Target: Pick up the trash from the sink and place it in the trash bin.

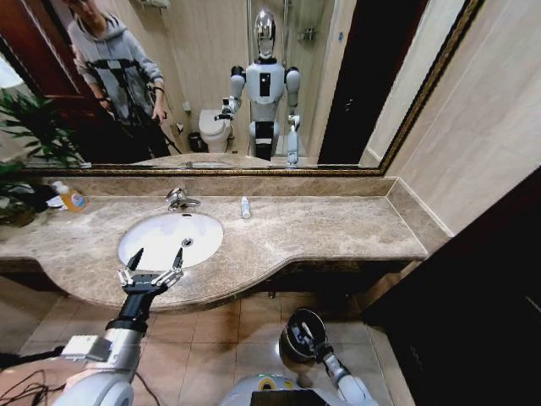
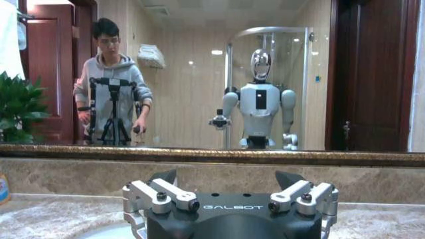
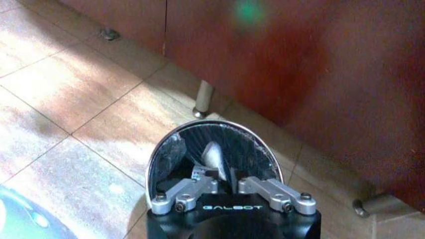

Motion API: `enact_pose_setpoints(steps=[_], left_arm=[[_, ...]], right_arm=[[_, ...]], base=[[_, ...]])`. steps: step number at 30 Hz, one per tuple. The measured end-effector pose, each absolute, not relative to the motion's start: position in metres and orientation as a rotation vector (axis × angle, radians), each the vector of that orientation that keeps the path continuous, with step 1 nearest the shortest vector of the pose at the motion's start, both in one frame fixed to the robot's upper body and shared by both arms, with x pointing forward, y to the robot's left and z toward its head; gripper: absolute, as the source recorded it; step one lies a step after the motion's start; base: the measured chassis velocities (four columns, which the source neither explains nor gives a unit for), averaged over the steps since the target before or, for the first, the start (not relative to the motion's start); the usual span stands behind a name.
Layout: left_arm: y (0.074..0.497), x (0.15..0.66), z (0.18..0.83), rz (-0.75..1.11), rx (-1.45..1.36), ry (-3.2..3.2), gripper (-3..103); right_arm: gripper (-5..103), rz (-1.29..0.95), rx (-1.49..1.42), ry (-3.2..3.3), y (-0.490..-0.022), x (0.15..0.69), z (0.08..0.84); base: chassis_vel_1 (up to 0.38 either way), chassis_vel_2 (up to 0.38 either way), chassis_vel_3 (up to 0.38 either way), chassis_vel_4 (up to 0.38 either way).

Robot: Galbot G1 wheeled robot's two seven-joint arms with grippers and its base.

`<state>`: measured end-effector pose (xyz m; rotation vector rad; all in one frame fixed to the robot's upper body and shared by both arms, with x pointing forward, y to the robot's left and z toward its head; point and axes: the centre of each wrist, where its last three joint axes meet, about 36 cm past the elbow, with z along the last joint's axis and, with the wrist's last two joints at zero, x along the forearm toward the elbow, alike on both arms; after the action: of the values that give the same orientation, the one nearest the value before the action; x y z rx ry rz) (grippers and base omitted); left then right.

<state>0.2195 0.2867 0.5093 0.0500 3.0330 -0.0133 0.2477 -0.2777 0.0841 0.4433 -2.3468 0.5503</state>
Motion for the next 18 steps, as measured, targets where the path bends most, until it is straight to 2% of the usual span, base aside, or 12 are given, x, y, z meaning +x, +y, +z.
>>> enact_pose_setpoints(steps=[1,4,6,7,10,11,14,15,18], left_arm=[[0.287,0.219,0.509,-0.013,0.05,3.033,100],[0.287,0.219,0.509,-0.013,0.05,3.033,100],[0.287,0.219,0.509,-0.013,0.05,3.033,100],[0.287,0.219,0.509,-0.013,0.05,3.033,100],[0.287,0.219,0.509,-0.013,0.05,3.033,100],[0.287,0.219,0.509,-0.013,0.05,3.033,100],[0.287,0.219,0.509,-0.013,0.05,3.033,100],[0.287,0.219,0.509,-0.013,0.05,3.033,100],[0.287,0.219,0.509,-0.013,0.05,3.033,100]], right_arm=[[19,0.549,0.444,-2.347,-0.278,0.248,0.083],[24,0.55,0.444,-2.347,-0.278,0.247,0.083],[36,0.551,0.443,-2.348,-0.279,0.247,0.083],[36,0.551,0.443,-2.348,-0.279,0.247,0.083],[51,0.546,0.439,-2.352,-0.281,0.243,0.083],[51,0.546,0.439,-2.352,-0.281,0.243,0.083],[68,0.538,0.434,-2.361,-0.283,0.239,0.085],[68,0.538,0.434,-2.361,-0.283,0.239,0.085],[84,0.535,0.436,-2.382,-0.284,0.236,0.089]], base=[[0.0,0.0,0.0,0.0],[0.0,0.0,0.0,0.0],[0.0,0.0,0.0,0.0],[0.0,0.0,0.0,0.0],[0.0,0.0,0.0,0.0],[0.0,0.0,0.0,0.0],[0.0,0.0,0.0,0.0],[0.0,0.0,0.0,0.0],[0.0,0.0,0.0,0.0]])
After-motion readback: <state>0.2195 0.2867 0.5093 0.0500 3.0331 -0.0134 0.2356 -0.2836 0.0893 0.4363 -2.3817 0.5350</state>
